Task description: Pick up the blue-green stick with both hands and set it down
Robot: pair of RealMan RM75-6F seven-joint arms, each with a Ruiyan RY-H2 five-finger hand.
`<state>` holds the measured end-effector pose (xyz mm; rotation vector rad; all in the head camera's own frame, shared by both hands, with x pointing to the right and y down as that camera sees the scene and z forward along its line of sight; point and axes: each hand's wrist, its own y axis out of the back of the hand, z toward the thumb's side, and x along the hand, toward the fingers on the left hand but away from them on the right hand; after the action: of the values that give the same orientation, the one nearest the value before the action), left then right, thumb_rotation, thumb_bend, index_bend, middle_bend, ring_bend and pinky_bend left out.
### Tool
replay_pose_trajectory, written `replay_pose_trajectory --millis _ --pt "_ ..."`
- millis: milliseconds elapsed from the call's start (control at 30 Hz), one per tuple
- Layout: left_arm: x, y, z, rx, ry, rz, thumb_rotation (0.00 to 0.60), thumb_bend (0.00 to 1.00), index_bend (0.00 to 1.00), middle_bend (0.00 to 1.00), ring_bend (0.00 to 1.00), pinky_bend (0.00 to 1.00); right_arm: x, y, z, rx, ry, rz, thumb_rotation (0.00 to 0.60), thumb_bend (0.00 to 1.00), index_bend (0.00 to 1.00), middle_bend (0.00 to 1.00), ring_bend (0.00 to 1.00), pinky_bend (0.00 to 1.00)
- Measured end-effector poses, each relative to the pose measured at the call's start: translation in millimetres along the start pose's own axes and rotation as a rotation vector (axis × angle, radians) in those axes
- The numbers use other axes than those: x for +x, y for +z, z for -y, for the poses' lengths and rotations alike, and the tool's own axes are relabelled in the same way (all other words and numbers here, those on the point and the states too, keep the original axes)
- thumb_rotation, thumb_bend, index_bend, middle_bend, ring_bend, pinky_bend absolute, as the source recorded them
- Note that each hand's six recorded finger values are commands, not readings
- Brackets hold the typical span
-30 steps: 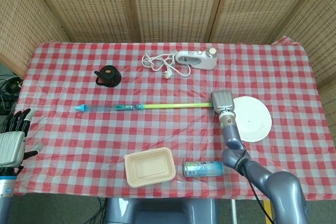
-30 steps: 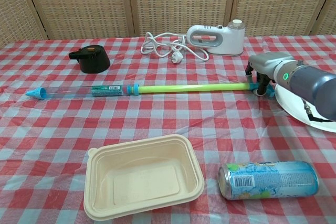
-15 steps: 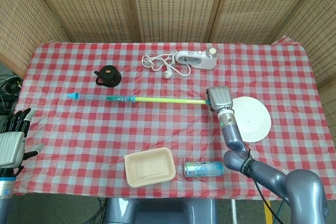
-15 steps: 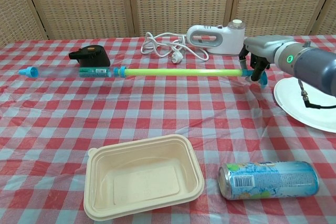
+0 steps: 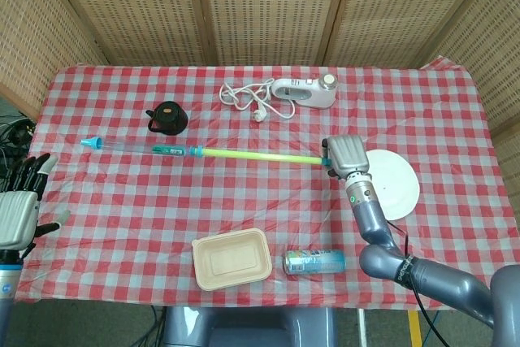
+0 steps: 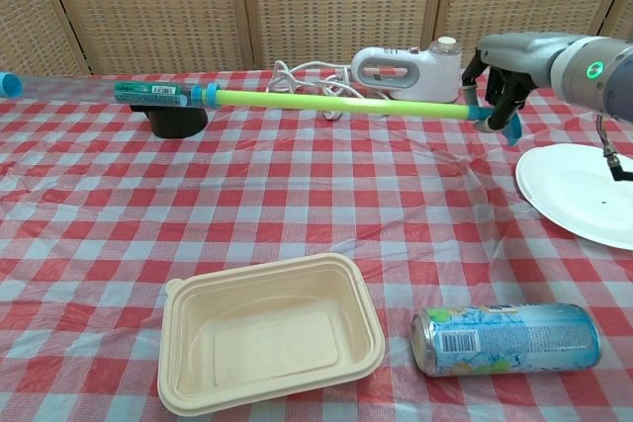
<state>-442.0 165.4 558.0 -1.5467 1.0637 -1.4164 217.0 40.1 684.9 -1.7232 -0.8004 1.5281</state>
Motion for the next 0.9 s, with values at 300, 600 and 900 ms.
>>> replay_pose_trajectory --millis 300,600,900 --pt "45.8 12.8 -23.1 0.042 -0.028 0.002 0.6 0.24 0.13 0.35 0.36 0.31 10.0 -0.5 -8.5 0.0 -0.004 0.0 0.6 0.52 0.79 1.0 1.0 0.56" --pt "81.1 14.1 -24.4 0.045 -0.104 -0.018 0.6 0.24 0.28 0.76 0.7 0.59 10.6 -2.2 -10.0 -0.002 -0.001 -0.001 0.6 0.52 0.8 1.0 1.0 0.56" --pt "114.6 13.4 -17.6 0.036 -0.232 -0.051 0.6 0.24 0.29 0.8 0.73 0.63 10.3 -1.8 -15.0 -0.012 -0.005 -0.005 0.6 0.52 0.8 1.0 1.0 0.56"
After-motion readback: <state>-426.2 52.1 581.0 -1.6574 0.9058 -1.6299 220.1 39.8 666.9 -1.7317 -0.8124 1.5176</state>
